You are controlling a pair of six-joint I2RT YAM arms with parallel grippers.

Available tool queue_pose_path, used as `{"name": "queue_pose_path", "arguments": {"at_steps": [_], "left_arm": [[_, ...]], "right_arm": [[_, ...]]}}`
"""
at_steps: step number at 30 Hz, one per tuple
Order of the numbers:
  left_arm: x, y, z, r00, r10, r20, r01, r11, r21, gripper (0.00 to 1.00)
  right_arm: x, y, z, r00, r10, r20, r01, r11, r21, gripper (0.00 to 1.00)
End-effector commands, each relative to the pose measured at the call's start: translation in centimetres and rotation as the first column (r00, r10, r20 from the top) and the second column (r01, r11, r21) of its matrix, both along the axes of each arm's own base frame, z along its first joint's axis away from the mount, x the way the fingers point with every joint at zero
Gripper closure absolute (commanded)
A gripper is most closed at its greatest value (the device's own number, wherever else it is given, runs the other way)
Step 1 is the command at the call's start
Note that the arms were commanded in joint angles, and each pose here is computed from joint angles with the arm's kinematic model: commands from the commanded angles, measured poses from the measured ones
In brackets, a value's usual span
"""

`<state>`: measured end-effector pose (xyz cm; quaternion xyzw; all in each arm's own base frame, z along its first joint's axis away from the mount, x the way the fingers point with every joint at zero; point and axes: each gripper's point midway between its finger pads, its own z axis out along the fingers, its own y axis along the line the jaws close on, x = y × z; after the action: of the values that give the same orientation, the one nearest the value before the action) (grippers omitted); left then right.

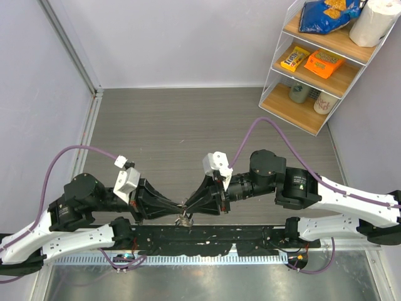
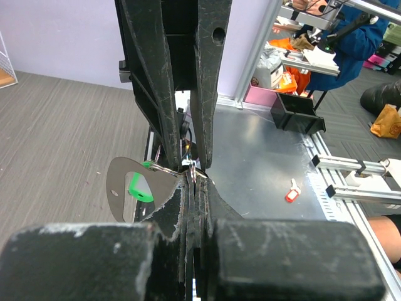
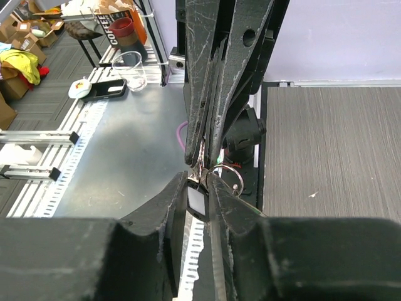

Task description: Put the keys on the keyring

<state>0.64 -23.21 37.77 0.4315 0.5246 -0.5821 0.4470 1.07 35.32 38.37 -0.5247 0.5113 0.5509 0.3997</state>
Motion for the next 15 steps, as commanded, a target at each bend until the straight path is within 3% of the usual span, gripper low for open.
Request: {"name": "queue_pose_path", "arguments": {"at_steps": [1, 5, 15], "left_arm": [[-0.3, 0.3, 2.6, 0.999, -0.006, 0.039, 0.01, 0.995, -0.103, 1.0], [-0.1, 0.4, 2.6, 0.999, 0.005, 0.039, 0.0, 0.994, -0.108, 1.0], [0.5, 0.9, 4.3, 0.997, 0.053, 0.051, -0.043, 0.981, -0.188, 1.0]], "right_arm": [[-0.2, 0.0, 3.1, 1.0, 0.003, 0.023, -0.005, 0.995, 0.096, 0.77], [-0.3, -0.1, 3.0, 1.0, 0.006, 0.026, -0.008, 0.995, 0.099, 0.94], [-0.8, -0.7, 1.8, 1.0, 0.015, -0.021, -0.012, 0.987, 0.163, 0.95]]}}
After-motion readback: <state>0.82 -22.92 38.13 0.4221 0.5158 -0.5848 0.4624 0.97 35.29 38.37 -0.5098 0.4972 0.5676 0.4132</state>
